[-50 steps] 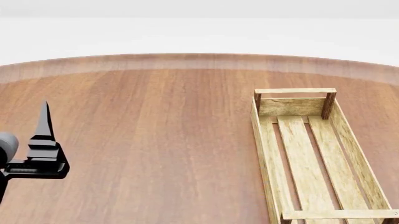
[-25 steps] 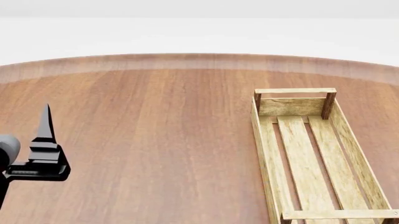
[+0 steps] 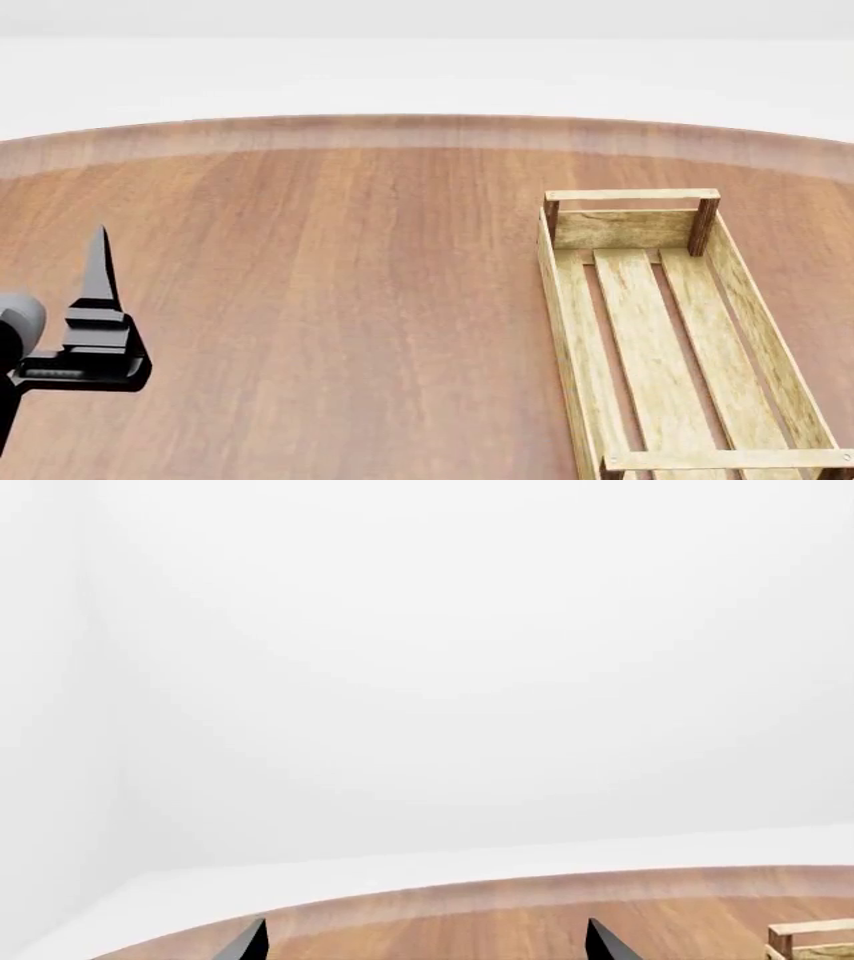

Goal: Stack the right bowl on the left bowl and place them in the tray.

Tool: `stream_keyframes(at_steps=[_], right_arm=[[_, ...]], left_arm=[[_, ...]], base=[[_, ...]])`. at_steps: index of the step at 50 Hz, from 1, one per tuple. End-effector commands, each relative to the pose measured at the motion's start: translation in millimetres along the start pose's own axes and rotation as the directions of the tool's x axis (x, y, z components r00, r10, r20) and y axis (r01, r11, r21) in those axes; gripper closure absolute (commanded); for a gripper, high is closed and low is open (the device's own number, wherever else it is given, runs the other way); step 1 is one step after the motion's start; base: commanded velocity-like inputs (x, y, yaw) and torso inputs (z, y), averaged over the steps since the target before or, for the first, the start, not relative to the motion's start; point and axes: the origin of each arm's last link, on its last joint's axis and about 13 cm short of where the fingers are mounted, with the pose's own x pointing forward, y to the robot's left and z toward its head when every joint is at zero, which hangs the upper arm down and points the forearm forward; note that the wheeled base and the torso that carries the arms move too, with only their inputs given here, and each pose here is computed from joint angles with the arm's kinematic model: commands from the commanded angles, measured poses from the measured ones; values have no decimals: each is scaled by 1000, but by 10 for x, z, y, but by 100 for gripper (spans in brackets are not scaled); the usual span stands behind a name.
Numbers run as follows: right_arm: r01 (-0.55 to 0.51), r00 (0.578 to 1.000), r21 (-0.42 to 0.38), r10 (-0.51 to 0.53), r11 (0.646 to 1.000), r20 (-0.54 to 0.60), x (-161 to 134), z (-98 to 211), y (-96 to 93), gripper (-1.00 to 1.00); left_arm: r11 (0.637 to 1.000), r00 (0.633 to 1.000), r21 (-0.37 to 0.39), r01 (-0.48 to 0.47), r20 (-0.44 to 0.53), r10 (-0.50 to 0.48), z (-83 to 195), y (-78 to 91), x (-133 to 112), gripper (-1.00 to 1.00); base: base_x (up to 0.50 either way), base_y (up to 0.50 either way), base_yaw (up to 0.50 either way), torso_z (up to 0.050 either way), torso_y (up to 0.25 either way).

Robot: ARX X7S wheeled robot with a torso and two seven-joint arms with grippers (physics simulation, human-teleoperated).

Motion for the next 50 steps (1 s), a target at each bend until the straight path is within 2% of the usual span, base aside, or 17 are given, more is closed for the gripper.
stream_keyframes(at_steps=[1, 8, 17, 31, 37, 50], right_arm=[[-19, 1000, -7, 19, 1000, -4, 14, -36, 10, 100], [-120, 988, -36, 123, 992, 97, -157, 22, 77, 100], [-147, 978, -29, 150, 989, 148, -256, 121, 99, 100], [-193, 941, -15, 189, 981, 282, -592, 498, 173, 100], [-201, 928, -28, 200, 979, 315, -677, 591, 204, 100], [-225, 920, -44, 227, 973, 319, -664, 733, 294, 100]], left_arm=[[1000, 1000, 0, -1, -1, 1, -8, 1, -3, -100], [1000, 1000, -1, -3, -2, 3, -9, 3, -5, -100], [1000, 1000, 0, -2, 3, 2, 10, 7, -1, -100], [1000, 1000, 0, -2, 9, 2, 30, 9, 0, -100], [1000, 1000, 0, 0, 9, 0, 22, 5, -3, -100], [1000, 1000, -1, 3, 11, -3, 21, -8, 1, -100]], base=[[0, 0, 0, 0, 0], [0, 0, 0, 0, 0], [0, 0, 0, 0, 0], [0, 0, 0, 0, 0], [0, 0, 0, 0, 0], [0, 0, 0, 0, 0]])
